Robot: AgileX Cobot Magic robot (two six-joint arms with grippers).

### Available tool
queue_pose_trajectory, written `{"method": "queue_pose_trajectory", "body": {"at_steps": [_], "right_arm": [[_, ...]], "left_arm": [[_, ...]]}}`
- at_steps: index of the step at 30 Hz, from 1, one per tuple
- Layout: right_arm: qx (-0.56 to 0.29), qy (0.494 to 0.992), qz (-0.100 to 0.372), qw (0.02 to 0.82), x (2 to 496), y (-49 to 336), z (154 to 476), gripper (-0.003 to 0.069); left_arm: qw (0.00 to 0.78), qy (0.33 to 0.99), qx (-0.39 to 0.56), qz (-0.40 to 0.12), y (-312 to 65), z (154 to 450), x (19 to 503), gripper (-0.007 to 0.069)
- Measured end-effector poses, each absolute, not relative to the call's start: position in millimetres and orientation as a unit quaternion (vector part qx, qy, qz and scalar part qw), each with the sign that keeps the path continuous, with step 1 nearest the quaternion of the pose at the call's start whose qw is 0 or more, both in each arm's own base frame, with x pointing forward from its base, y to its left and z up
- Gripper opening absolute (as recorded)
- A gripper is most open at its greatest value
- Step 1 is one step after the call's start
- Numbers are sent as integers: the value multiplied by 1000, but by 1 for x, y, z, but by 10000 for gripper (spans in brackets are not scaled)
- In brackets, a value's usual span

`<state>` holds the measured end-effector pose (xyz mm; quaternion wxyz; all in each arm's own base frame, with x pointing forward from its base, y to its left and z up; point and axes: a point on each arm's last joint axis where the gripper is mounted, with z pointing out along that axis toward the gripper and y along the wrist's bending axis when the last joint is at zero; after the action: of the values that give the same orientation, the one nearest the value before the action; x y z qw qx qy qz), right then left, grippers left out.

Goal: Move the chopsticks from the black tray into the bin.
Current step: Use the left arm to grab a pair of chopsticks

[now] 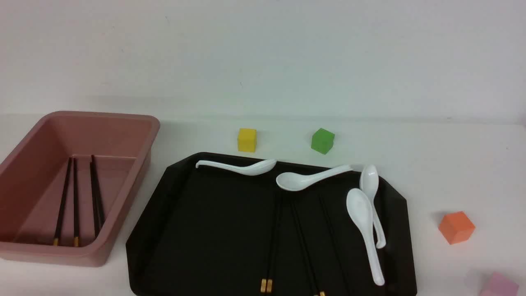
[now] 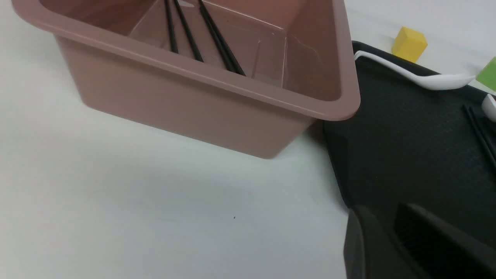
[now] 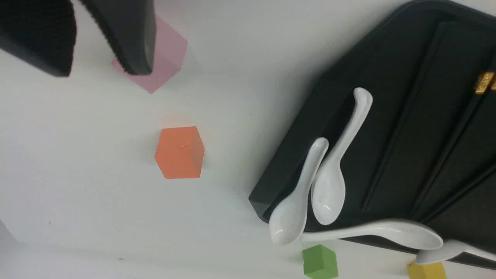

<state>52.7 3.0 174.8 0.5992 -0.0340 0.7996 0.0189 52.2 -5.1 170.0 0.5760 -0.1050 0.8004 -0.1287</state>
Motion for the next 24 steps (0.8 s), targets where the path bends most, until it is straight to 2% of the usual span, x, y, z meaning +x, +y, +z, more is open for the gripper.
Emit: {"method": "queue_pose_trajectory", "body": {"at_steps": [24], "right_arm": [[-34,800,19,599,53,3,175,242]], "left_arm": [[576,801,-104,-127,-5,170,52,126]]}}
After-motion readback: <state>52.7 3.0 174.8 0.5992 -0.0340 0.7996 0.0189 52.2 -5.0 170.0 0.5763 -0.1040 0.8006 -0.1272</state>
